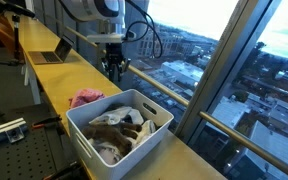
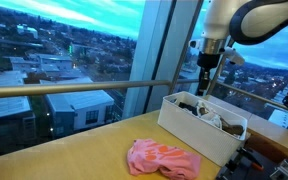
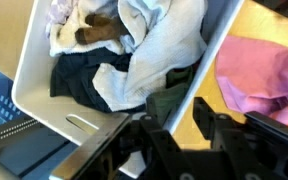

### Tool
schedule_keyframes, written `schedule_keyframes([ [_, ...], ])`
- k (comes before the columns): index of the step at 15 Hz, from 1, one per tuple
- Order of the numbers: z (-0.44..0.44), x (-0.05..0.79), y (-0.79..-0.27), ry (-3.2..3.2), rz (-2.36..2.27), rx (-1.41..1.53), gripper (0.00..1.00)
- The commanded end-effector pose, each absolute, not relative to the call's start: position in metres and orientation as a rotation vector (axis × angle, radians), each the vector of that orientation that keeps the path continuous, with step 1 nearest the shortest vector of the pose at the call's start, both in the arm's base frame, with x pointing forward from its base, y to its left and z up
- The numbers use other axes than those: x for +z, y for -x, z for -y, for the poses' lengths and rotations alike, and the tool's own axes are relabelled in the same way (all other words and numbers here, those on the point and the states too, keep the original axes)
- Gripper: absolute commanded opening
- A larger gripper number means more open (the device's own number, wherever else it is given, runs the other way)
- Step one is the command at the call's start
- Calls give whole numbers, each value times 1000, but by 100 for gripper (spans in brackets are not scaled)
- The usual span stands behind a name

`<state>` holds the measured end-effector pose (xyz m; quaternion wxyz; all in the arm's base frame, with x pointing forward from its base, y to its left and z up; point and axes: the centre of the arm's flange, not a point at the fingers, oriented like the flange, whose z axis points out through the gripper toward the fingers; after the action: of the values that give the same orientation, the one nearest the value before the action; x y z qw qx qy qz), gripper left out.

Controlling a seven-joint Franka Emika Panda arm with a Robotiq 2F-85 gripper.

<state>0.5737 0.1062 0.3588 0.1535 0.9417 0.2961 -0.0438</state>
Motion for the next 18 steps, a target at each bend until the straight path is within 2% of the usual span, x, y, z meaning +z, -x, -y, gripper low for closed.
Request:
schedule_keyframes([
  [1, -56, 316, -563, -2694, -761, -226, 75],
  [4, -4, 271, -548, -2726, -669, -346, 97],
  [5, 13, 255, -543, -2745, -637, -379, 100],
  [9, 56, 201, -530, -2821, -570, -443, 100],
  [15, 55, 156, -537, -2853, -596, -434, 100],
  [16, 55, 151, -537, -2853, -601, -440, 92],
  [17, 54, 147, -537, -2851, -603, -446, 74],
  [18, 53, 147, -537, -2849, -605, -450, 66],
])
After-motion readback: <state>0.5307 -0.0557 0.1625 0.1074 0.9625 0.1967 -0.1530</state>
